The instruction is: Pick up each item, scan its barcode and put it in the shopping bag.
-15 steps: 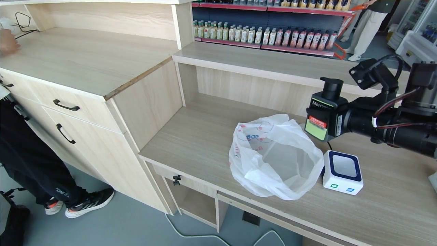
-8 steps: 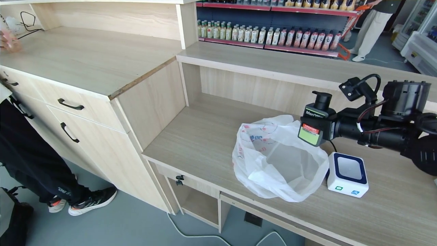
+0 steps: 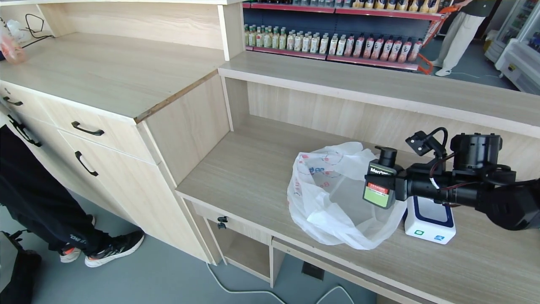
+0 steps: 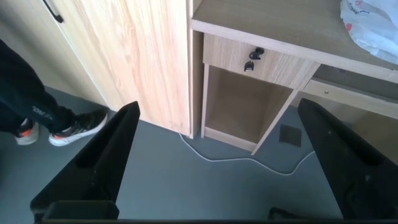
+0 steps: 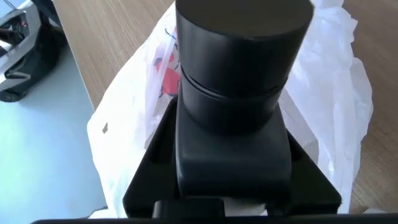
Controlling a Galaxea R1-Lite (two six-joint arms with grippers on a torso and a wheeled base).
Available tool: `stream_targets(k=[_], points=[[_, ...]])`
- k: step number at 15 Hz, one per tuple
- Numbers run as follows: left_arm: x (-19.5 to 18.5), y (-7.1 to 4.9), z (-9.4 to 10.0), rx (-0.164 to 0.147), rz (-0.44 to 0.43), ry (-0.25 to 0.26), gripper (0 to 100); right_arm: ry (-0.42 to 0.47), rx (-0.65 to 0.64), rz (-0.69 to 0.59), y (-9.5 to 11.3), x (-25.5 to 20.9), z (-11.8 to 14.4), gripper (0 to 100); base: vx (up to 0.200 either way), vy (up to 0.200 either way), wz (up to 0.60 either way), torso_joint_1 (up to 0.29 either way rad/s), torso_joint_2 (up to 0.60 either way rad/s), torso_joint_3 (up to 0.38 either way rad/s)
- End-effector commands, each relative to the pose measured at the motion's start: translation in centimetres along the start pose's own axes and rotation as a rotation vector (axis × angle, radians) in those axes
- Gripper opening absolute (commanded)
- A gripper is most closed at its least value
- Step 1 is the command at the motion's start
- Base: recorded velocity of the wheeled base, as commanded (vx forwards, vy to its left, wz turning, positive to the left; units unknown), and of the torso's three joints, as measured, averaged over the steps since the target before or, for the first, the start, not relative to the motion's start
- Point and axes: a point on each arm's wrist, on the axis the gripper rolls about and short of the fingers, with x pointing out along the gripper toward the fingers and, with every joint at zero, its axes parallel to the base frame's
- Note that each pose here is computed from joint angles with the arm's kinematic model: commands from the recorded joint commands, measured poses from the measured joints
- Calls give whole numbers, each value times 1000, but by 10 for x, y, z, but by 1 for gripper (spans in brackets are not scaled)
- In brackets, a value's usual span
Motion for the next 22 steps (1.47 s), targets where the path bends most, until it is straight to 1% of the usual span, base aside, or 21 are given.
stream_targets(k=[1,6,8,10,16,17,20,22], points=[[0,0,0,0,0,1,100,18,-4,9,0,-1,-10,0,0,0,0,0,0,0],[0,0,0,0,0,1,100,27,-106,48,-5,-8,-27,0,0,0,0,0,0,0],[0,0,0,0,0,1,100,34,-174,76,-11,-11,-38,0,0,0,0,0,0,0],[0,0,0,0,0,1,100,25,-216,107,-14,-15,-43,0,0,0,0,0,0,0],[0,0,0,0,0,1,100,26,-218,115,-16,-14,-46,0,0,0,0,0,0,0],[0,0,0,0,0,1,100,27,-217,115,-16,-14,-47,100,0,0,0,0,0,0],[0,0,0,0,0,1,100,28,-216,116,-16,-14,-47,100,0,0,0,0,0,0],[0,0,0,0,1,1,100,8,-232,121,-17,-14,-41,100,0,0,0,0,0,0]])
